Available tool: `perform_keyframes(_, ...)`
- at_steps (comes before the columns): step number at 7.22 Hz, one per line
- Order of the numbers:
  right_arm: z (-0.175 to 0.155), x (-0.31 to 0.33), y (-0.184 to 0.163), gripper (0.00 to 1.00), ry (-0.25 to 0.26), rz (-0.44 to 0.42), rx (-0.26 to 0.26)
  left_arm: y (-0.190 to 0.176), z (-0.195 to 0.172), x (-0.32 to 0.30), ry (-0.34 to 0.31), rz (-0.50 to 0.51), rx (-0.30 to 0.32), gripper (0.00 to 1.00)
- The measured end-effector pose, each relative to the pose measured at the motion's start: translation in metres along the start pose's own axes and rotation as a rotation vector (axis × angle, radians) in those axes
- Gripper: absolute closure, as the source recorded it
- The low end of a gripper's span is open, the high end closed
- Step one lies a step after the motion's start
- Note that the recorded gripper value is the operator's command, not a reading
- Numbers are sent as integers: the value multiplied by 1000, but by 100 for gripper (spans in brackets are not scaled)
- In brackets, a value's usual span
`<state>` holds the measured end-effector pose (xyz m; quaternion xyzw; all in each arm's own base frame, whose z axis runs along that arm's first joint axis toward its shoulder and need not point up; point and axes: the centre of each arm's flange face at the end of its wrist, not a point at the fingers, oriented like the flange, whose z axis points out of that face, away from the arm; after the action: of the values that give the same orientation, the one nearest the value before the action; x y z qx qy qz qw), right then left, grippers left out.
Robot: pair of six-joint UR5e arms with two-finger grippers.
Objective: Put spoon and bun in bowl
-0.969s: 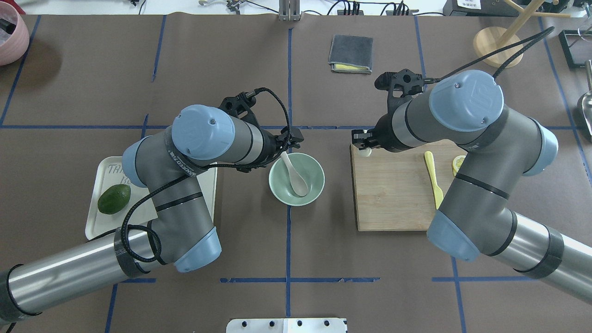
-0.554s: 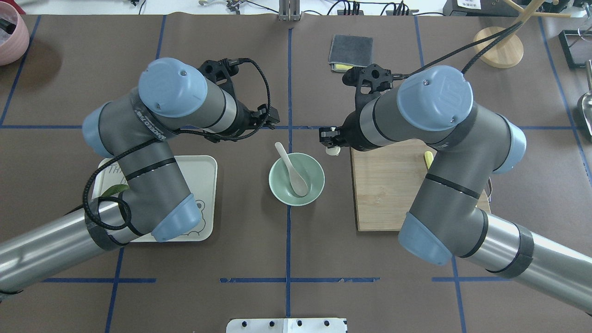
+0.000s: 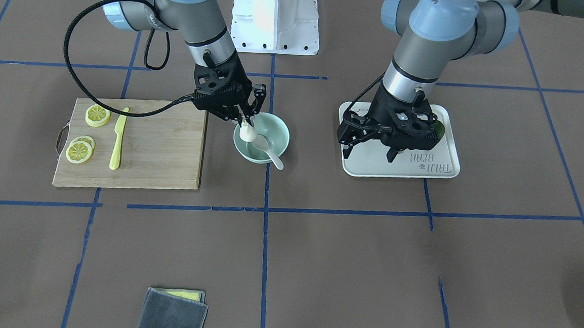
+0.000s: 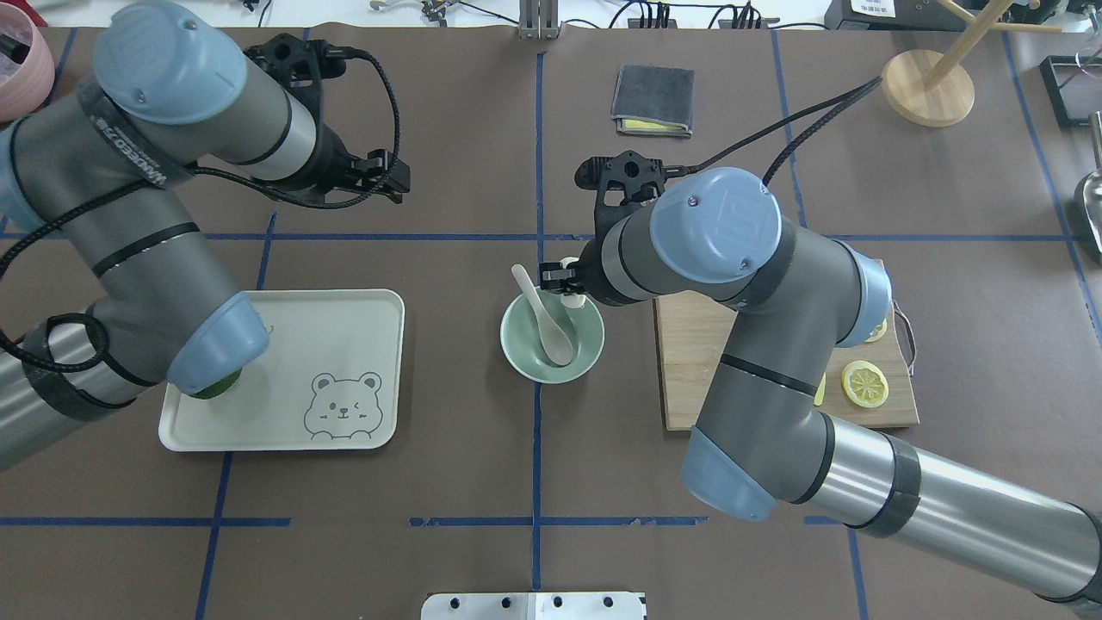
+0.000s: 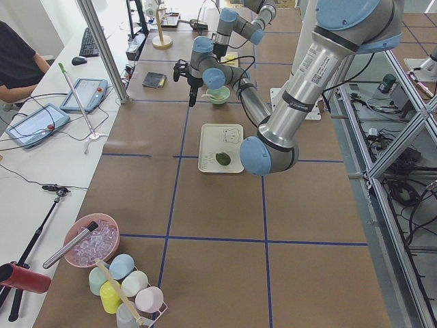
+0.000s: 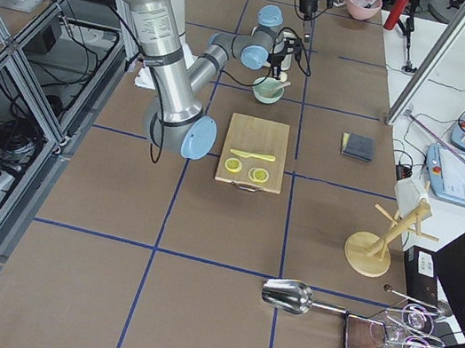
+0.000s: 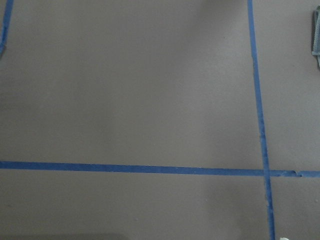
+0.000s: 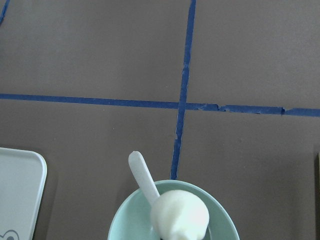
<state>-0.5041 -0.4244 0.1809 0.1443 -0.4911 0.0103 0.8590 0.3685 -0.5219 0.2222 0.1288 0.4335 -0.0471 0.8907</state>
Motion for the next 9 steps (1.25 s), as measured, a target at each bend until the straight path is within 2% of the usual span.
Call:
perform_keyframes(1,6,-4,3,62,3,-3,-5,-8,-7,-20,-22,32,9,0)
perform_keyframes(2,9,-7,5,5,5,-5,-10,-15,-12,-38,-42,56,17,0)
perform_keyframes(3,11,-8,7,0,6,-5,-14,-21,-15,-55,-62,78,24,0)
perform_keyframes(9,10,-14,9,0,-2,39,-16,-40,-24,-106,-132,142,28,0)
